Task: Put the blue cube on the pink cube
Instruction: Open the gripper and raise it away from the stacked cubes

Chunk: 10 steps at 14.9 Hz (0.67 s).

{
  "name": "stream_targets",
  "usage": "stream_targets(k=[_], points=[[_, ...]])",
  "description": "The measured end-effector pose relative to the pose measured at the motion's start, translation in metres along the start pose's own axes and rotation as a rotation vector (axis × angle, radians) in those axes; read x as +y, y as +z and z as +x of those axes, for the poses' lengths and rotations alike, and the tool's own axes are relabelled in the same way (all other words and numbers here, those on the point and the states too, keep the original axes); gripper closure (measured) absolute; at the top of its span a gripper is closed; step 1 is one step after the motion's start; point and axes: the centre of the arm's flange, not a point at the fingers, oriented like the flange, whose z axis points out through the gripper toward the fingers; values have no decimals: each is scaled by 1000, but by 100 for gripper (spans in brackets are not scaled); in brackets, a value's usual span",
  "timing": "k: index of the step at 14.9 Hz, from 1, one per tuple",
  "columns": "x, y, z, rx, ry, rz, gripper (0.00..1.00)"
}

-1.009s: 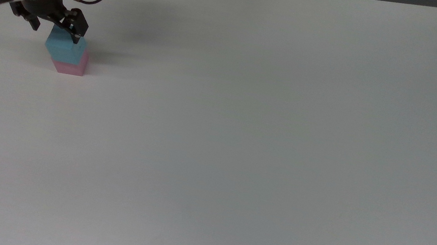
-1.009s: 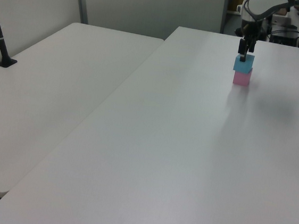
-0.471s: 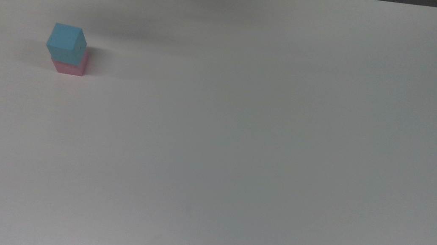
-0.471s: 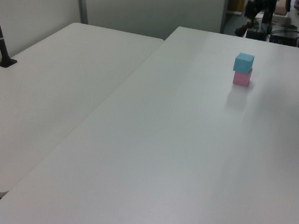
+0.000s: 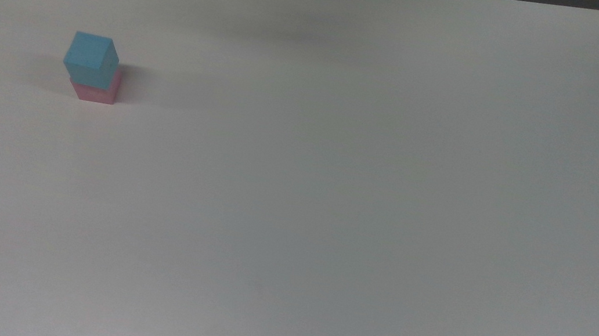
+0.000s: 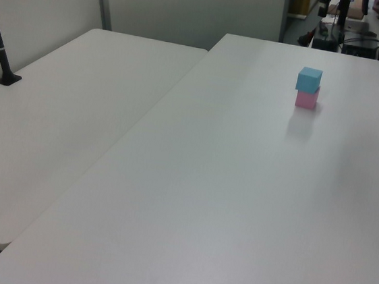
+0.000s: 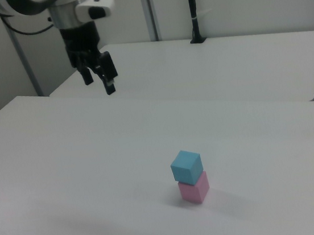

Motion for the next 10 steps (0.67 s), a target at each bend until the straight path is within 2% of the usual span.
stream_targets(k=[4,7,10], points=[[-28,3,-4,10,-96,-49,0],[-30,5,-1,10,-187,-53,0],[-28,9,0,1,-227,-54,0]])
